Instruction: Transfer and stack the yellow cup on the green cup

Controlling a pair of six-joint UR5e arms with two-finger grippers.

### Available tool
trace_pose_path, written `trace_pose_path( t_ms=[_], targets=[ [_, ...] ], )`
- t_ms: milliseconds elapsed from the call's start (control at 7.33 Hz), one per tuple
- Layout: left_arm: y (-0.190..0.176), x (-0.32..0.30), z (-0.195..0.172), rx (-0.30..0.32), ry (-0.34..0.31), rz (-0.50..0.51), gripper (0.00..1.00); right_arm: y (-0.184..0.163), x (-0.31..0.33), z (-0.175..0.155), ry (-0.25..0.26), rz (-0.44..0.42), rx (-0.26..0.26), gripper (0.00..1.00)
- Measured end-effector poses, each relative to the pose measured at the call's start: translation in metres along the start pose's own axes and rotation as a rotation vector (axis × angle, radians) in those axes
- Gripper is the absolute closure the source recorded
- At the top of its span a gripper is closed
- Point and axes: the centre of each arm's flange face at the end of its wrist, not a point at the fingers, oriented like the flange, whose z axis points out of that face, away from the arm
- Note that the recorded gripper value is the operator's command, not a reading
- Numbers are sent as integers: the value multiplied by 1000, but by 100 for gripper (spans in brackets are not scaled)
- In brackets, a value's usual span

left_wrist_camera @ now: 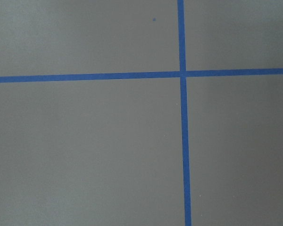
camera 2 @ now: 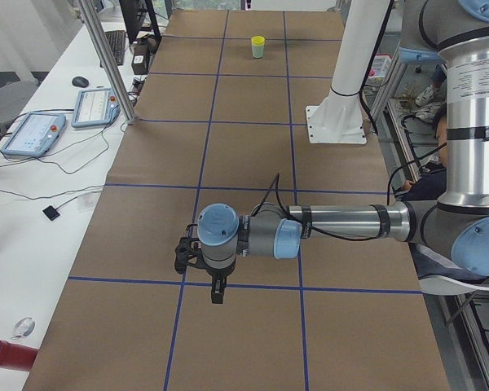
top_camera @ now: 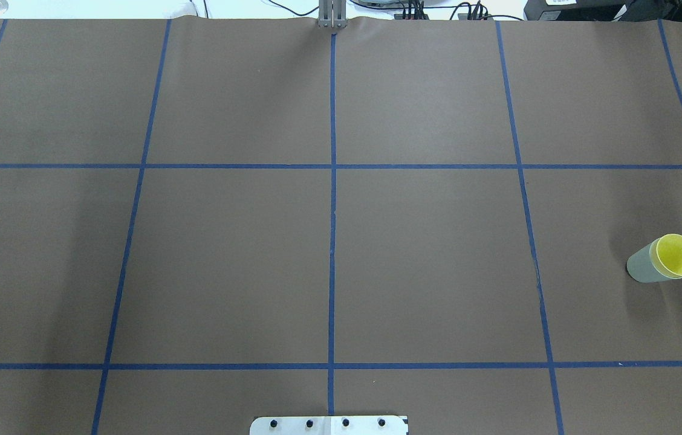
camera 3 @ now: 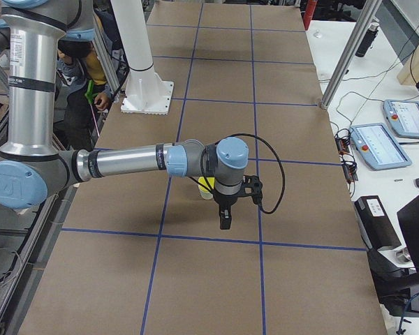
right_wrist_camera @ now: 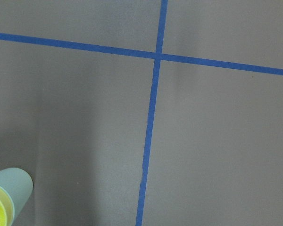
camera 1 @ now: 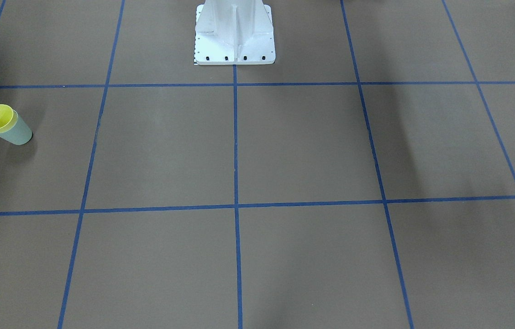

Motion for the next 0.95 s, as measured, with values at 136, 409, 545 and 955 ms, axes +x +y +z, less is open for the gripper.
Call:
trace_pose_path(
  t_ms=[136,409,545,955],
  targets=[
    [0,1,-1,7,-1,6,0,0,0,0,-1,0,0,0],
    [-1,1,-1,16,-1,14,0,0,0,0,-1,1,-1,0],
    [-1,1,-1,17,-1,15,0,1,1,1,-1,2,-2,0],
    [-1,1,-2,19,-1,14,0,1,1,2,-2,4,-5,0]
  ],
)
